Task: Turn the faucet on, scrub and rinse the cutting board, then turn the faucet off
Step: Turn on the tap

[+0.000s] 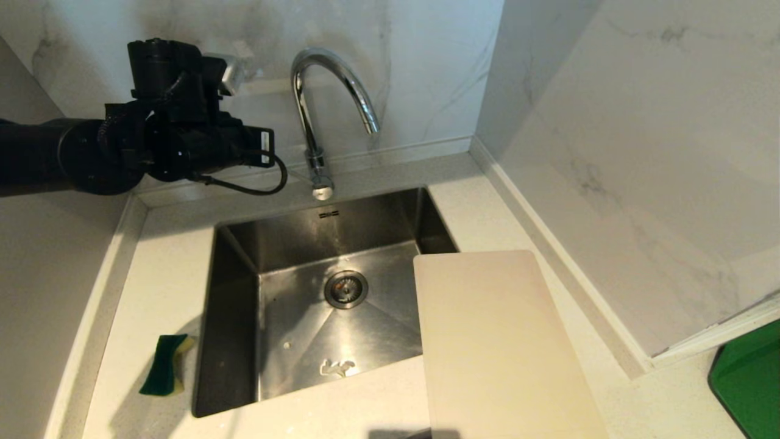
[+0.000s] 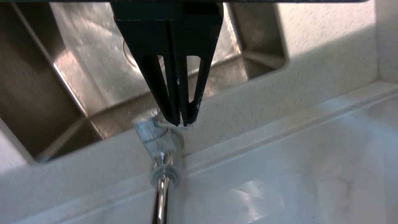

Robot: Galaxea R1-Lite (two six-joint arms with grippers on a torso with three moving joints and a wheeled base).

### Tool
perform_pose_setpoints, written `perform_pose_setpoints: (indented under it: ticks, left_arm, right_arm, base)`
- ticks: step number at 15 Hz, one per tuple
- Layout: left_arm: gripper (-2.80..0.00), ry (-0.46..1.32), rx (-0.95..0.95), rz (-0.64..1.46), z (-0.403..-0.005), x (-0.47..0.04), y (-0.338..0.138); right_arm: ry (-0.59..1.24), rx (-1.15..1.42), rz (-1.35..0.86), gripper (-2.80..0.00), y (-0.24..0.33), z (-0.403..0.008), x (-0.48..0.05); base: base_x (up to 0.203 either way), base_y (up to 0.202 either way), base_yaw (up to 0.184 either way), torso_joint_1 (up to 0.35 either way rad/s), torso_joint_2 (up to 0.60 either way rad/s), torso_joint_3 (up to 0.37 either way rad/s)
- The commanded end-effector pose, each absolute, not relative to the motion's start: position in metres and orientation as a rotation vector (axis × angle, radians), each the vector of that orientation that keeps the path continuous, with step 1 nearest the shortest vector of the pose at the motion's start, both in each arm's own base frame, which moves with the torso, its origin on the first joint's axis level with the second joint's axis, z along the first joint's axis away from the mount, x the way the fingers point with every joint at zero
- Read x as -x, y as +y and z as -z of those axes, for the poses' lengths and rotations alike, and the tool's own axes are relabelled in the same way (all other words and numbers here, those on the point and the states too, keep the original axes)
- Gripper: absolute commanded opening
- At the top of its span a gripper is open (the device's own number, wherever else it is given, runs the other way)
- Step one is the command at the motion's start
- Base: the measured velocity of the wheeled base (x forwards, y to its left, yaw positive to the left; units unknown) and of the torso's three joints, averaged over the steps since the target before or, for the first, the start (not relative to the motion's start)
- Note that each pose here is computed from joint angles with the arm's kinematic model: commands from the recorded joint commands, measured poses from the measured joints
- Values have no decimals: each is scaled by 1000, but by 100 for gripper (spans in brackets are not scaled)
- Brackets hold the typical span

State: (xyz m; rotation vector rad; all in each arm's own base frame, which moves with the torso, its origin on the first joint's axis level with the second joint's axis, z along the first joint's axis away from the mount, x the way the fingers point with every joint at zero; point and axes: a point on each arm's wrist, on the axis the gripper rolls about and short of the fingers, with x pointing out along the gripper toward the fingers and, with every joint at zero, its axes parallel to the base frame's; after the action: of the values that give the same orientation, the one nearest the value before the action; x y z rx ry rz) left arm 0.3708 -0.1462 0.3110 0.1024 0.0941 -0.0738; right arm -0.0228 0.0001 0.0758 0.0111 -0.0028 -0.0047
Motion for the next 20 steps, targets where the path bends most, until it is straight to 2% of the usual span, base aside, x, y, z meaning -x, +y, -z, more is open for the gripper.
perform_pose_setpoints:
  ticks: [1, 4, 12, 20]
  left_arm:
    - [-280, 103, -104, 66, -300, -390, -152]
    - [-280, 124, -104, 38, -287, -412, -151]
    - [-280, 181, -117, 22, -276, -421, -148]
    - [-280, 85, -94, 78, -286, -421, -156]
  right_arm:
    - [-3, -11, 5, -280, 0, -76, 23]
    - [-3, -11, 5, -280, 0, -76, 23]
    - [-3, -11, 5, -280, 0, -76, 23]
    - [-3, -11, 5, -280, 0, -76, 23]
  base:
    - [0, 0, 0, 0, 0, 0]
    - [0, 0, 0, 0, 0, 0]
    - [0, 0, 0, 0, 0, 0]
    - [0, 0, 0, 0, 0, 0]
